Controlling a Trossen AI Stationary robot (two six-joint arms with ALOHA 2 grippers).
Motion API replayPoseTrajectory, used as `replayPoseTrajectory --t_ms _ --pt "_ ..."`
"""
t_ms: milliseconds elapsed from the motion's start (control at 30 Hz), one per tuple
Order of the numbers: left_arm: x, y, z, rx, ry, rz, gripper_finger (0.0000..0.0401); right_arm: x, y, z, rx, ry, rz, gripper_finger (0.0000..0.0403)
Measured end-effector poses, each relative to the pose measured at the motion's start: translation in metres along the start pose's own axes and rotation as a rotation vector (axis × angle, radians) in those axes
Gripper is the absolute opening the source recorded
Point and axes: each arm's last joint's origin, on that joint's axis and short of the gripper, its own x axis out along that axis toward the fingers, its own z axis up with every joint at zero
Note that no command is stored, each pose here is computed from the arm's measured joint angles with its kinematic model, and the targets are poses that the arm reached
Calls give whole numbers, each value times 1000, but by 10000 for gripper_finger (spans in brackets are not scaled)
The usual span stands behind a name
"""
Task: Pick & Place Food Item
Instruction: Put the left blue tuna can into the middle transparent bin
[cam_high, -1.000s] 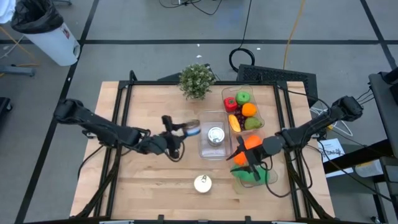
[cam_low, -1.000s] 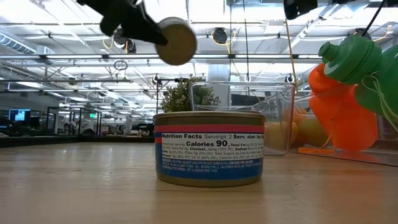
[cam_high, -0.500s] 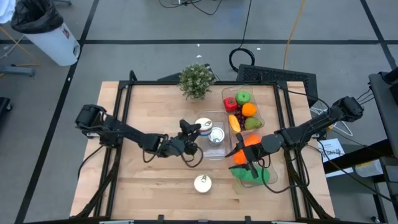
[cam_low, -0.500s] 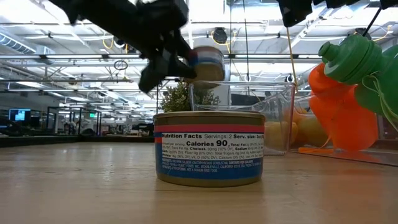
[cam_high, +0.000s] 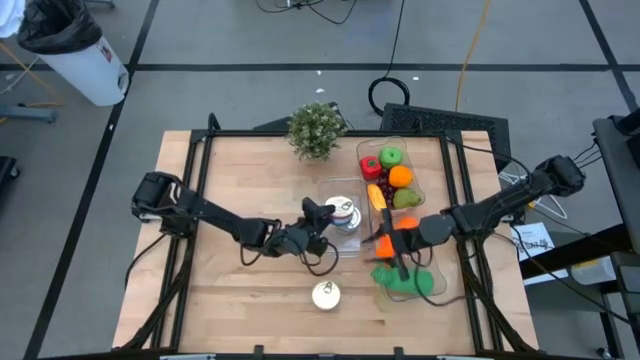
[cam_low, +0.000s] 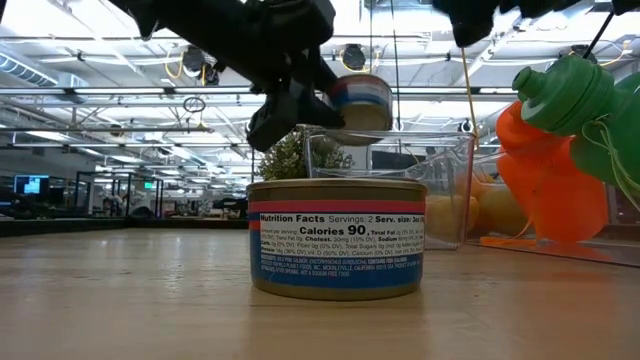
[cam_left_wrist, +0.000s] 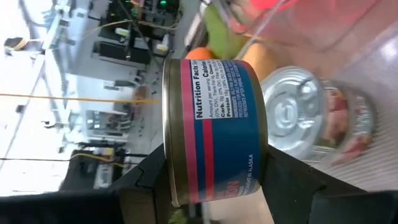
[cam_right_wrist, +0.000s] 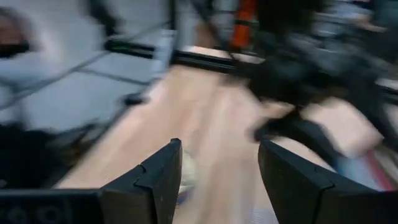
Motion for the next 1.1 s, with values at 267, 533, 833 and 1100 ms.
replayPoseTrajectory --t_ms 267,533,833,1100 --pt "-15 -1 10 173 118 135 185 -1 -24 -8 26 8 -332 216" --pt "-28 -6 18 240 150 165 183 -5 -44 -13 138 -194 -371 212" --pt "-36 -7 23 327 182 197 184 -13 -94 -17 590 -211 -193 255" --pt "-36 -5 24 345 179 202 185 3 -115 -24 816 -167 -120 329"
